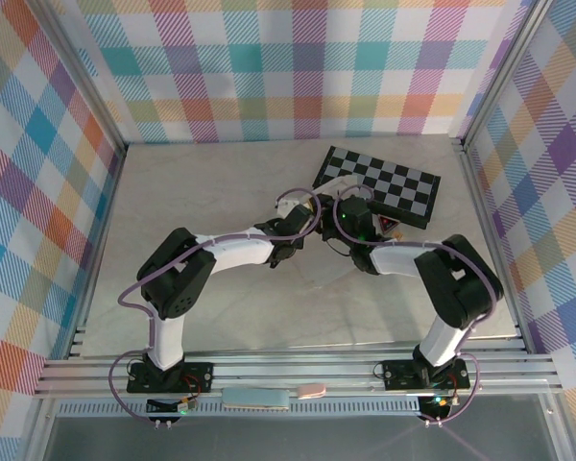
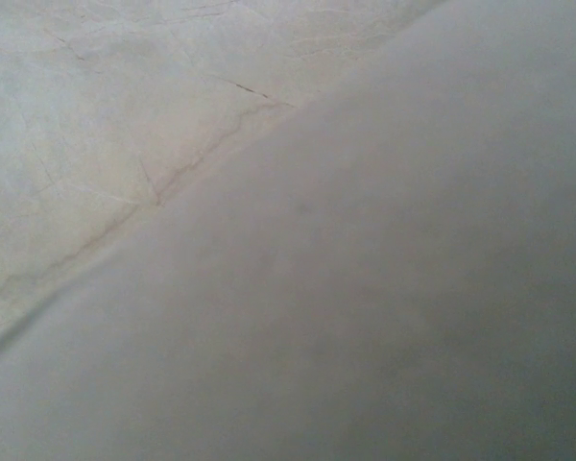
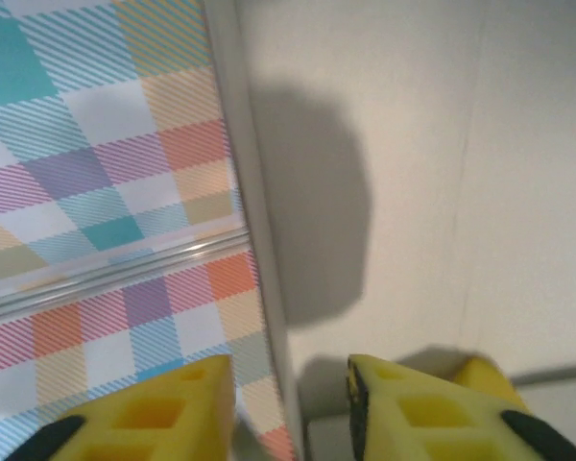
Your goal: Fold the paper box
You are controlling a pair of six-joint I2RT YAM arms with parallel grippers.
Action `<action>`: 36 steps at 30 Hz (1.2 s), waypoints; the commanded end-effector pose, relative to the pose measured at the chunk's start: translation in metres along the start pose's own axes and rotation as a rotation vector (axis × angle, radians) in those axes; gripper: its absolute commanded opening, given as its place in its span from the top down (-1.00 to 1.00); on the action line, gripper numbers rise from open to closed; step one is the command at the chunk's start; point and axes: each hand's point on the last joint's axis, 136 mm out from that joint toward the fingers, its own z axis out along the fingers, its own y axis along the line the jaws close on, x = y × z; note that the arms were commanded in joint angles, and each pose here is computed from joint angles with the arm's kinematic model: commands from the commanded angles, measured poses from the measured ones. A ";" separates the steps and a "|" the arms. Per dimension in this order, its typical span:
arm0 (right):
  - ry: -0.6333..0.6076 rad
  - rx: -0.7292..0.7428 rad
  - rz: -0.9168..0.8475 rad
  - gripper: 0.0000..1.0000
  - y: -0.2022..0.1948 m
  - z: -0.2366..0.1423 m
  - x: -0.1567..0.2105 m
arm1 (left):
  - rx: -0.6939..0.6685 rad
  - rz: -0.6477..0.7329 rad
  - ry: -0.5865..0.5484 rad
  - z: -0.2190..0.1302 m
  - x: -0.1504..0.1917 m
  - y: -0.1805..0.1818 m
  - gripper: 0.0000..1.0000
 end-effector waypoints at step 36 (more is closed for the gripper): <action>0.166 0.594 -0.363 -0.14 0.006 -0.024 -0.058 | 0.279 0.274 0.380 -0.063 -0.014 0.062 1.00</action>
